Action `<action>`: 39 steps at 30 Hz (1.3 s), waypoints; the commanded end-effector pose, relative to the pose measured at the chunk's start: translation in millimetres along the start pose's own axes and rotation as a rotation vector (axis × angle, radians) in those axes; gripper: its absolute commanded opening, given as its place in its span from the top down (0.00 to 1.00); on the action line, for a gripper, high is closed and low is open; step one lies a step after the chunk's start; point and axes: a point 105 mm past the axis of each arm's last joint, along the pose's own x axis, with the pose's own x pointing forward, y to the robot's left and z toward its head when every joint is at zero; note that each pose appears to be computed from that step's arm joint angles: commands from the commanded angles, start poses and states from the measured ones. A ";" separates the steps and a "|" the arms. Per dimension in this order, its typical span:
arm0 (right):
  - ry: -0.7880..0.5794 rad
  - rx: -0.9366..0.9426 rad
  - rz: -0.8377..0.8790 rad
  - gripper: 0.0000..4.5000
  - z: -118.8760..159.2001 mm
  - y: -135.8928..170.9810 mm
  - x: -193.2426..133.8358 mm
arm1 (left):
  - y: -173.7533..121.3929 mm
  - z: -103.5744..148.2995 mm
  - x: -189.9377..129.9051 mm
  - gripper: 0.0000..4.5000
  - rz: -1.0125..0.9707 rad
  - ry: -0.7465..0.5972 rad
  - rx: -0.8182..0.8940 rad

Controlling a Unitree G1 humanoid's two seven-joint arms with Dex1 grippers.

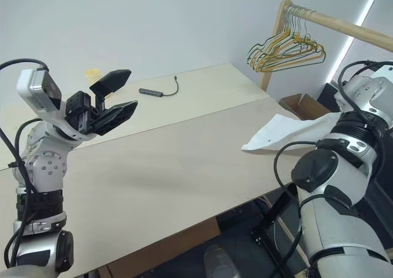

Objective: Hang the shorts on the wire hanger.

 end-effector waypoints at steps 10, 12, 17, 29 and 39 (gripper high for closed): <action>0.141 0.097 0.039 1.00 -7.2 2.1 6.9 | -1.7 7.7 6.8 0.00 -0.042 0.001 0.029; 0.142 0.097 0.035 1.00 -8.2 1.2 8.7 | -1.7 7.4 6.5 0.00 -0.042 0.002 0.029; 0.136 0.083 0.018 1.00 -10.6 -1.9 13.6 | -2.1 7.6 6.1 0.00 -0.040 0.002 0.032; 0.005 -0.035 -0.029 0.25 4.4 -5.0 12.6 | -4.9 8.7 4.5 0.00 -0.042 -0.008 0.033; -0.483 -0.152 -0.172 0.00 72.0 -4.6 -30.0 | -6.4 8.0 3.8 0.00 -0.040 -0.015 0.034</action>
